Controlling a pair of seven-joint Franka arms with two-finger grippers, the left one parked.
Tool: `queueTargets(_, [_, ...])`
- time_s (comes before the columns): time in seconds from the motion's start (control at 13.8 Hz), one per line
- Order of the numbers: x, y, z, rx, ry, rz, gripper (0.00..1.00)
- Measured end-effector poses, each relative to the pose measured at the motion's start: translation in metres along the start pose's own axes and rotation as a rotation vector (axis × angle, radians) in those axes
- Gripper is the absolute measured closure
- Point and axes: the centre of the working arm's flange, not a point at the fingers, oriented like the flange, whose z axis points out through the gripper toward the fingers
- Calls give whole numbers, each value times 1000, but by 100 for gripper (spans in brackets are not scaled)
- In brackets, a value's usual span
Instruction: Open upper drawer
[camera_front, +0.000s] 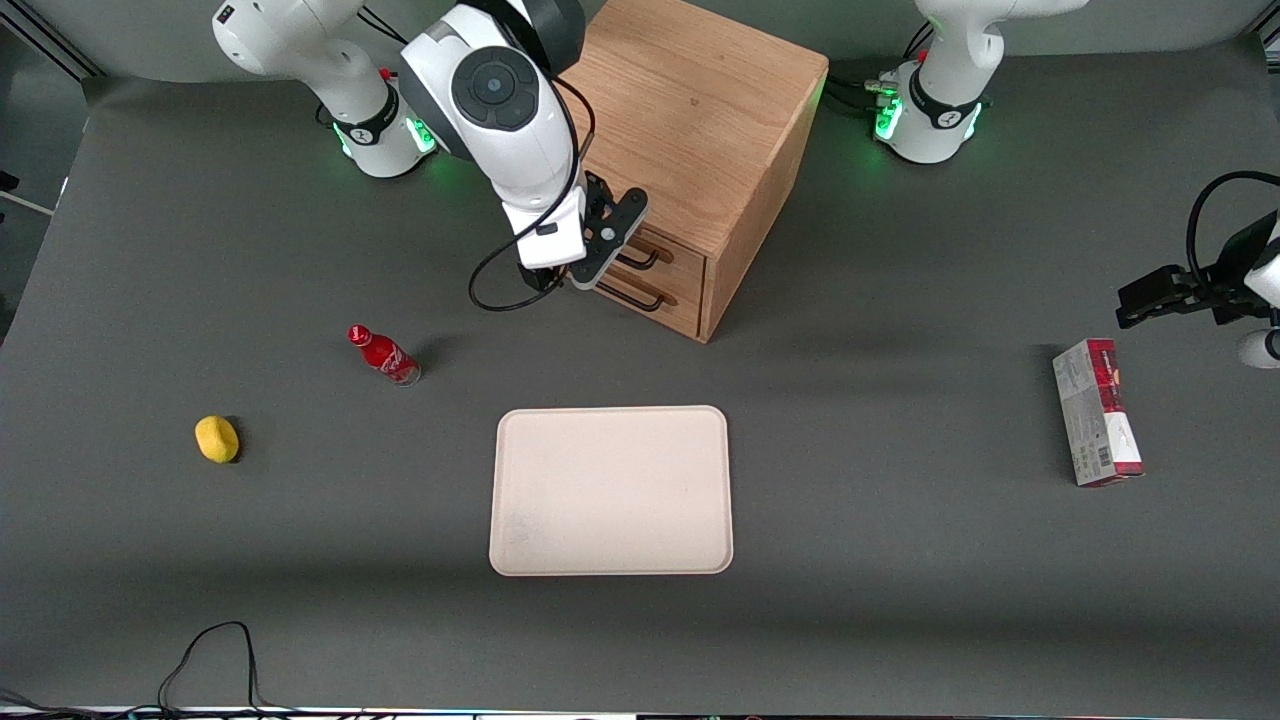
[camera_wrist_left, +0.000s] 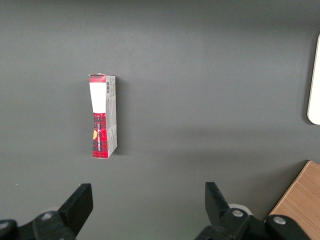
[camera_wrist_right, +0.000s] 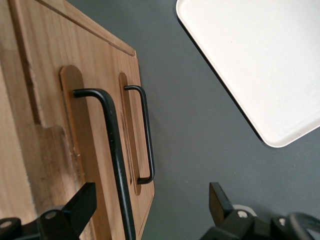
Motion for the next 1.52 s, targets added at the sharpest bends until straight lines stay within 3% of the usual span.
queueTargets(0.8, [-2,4,28,-14,17,-4,0])
queueTargets(1.52, [3,15,53,-34,7,5,0])
